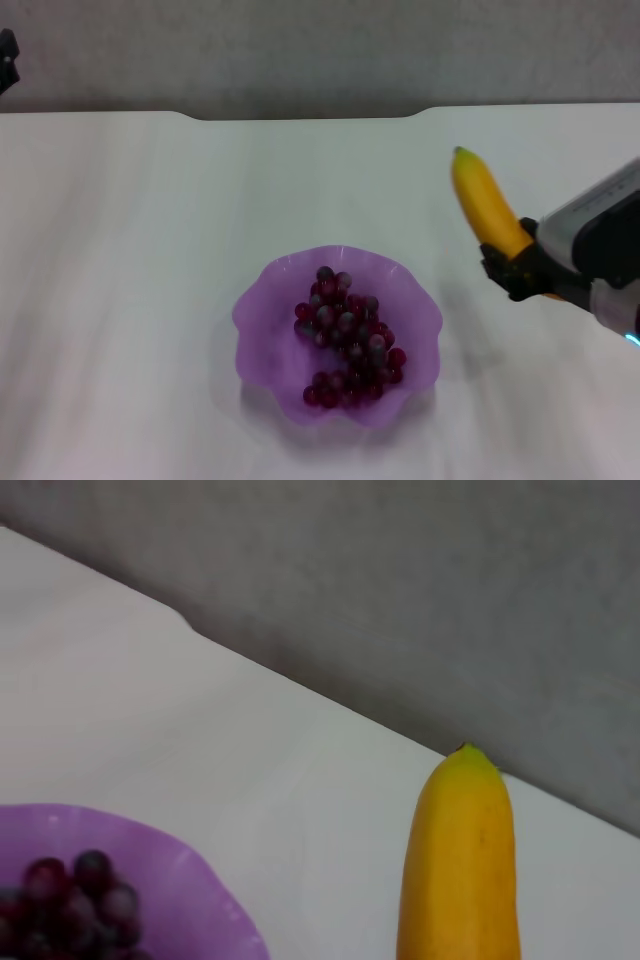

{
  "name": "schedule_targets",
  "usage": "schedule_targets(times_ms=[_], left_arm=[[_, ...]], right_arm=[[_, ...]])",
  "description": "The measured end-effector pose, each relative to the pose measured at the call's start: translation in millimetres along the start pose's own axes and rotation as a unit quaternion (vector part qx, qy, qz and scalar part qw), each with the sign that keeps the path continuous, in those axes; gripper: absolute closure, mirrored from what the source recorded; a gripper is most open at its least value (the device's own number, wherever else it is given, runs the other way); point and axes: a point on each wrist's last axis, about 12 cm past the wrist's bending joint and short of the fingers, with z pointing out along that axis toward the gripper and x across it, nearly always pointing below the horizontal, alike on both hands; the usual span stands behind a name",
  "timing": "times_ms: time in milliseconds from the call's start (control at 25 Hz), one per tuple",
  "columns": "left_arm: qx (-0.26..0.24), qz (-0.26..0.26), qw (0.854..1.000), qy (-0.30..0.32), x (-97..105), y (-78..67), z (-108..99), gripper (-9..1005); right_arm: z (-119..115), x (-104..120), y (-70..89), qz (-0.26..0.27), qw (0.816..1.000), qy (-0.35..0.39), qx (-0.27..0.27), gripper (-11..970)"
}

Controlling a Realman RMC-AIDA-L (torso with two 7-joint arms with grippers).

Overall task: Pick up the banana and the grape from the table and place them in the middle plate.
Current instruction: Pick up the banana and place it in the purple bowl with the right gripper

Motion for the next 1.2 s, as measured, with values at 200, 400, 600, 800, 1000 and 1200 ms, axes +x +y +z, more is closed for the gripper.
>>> schedule_targets(times_ms=[200,400,600,800,1000,1200], left_arm=[[0.0,0.0,1.0,0.001,0.3,0.3,-0.6,117],[-0.001,0.0,1.0,0.001,0.3,0.4,-0.8,117],[-0.001,0.0,1.0,0.0,0.0,0.4,-0.7,117],[0.0,0.001,1.0,0.0,-0.2,0.0,-0.6,117],[0.001,0.001,1.0,0.0,-0.5,-0.3,-0.3,117],[0.001,0.0,1.0,-0.001,-0.6,-0.3,-0.1,117]], right_arm=[[-0.3,-10.4,12.3,-0.034,0.999,-0.015,-0.026,421],[-0.8,-20.8,24.1,-0.063,0.996,-0.029,-0.05,418],[-2.4,-27.7,33.1,-0.081,0.994,-0.039,-0.066,415],[-3.4,-33.4,43.6,-0.099,0.99,-0.048,-0.084,412],[-3.5,-40.1,57.7,-0.123,0.985,-0.059,-0.106,408],[-3.6,-45.1,67.9,-0.135,0.981,-0.065,-0.126,405]])
